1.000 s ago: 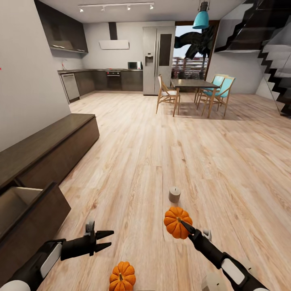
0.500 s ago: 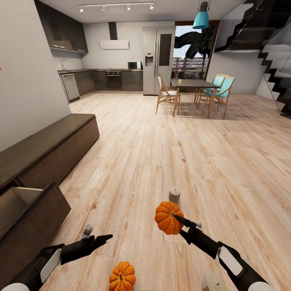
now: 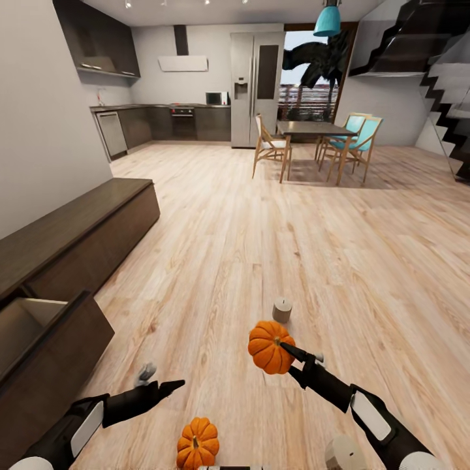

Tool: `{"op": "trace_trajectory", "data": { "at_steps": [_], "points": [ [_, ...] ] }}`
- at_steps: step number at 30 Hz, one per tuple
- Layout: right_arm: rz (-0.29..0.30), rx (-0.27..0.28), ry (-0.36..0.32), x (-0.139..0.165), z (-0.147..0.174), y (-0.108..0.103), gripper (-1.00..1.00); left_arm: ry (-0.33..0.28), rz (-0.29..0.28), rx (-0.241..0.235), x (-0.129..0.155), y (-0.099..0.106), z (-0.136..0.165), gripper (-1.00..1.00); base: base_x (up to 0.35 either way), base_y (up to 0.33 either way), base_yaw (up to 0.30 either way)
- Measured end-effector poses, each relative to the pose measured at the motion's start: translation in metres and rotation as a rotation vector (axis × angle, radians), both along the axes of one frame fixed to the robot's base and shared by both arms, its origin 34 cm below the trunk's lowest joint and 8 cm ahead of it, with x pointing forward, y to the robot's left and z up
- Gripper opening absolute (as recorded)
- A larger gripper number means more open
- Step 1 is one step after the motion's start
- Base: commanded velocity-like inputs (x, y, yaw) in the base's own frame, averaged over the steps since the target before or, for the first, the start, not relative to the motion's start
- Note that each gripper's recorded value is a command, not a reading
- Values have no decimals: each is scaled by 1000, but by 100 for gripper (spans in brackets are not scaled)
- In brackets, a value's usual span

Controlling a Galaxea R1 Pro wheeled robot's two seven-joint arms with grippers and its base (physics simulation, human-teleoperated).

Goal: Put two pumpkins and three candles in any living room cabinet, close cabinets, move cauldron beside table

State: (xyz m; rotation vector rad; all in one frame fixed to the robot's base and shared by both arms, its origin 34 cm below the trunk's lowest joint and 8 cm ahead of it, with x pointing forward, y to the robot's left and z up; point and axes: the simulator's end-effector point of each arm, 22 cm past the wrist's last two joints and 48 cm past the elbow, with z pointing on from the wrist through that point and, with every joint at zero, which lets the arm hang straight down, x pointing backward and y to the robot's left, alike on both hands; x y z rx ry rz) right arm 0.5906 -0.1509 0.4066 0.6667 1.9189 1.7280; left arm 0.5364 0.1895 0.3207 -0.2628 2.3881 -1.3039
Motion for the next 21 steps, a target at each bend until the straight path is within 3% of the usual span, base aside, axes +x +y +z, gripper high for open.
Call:
{"op": "trace_trajectory", "data": {
  "at_steps": [8, 12, 17, 21],
  "points": [
    [150, -3, -93, -5, 24, 44, -100, 73, 39, 117, -5, 2, -41, 100, 0, 0, 0],
    [166, -1, -105, -5, 25, 48, -100, 85, 59, 154, -4, 2, -55, 100, 0, 0, 0],
    [180, 6, -79, -8, 16, 50, -100, 84, 100, 240, -1, 13, -75, 100, 0, 0, 0],
    [180, 11, -59, -10, 8, 49, -100, 87, 115, 263, -2, 18, -85, 100, 0, 0, 0]
  ]
}}
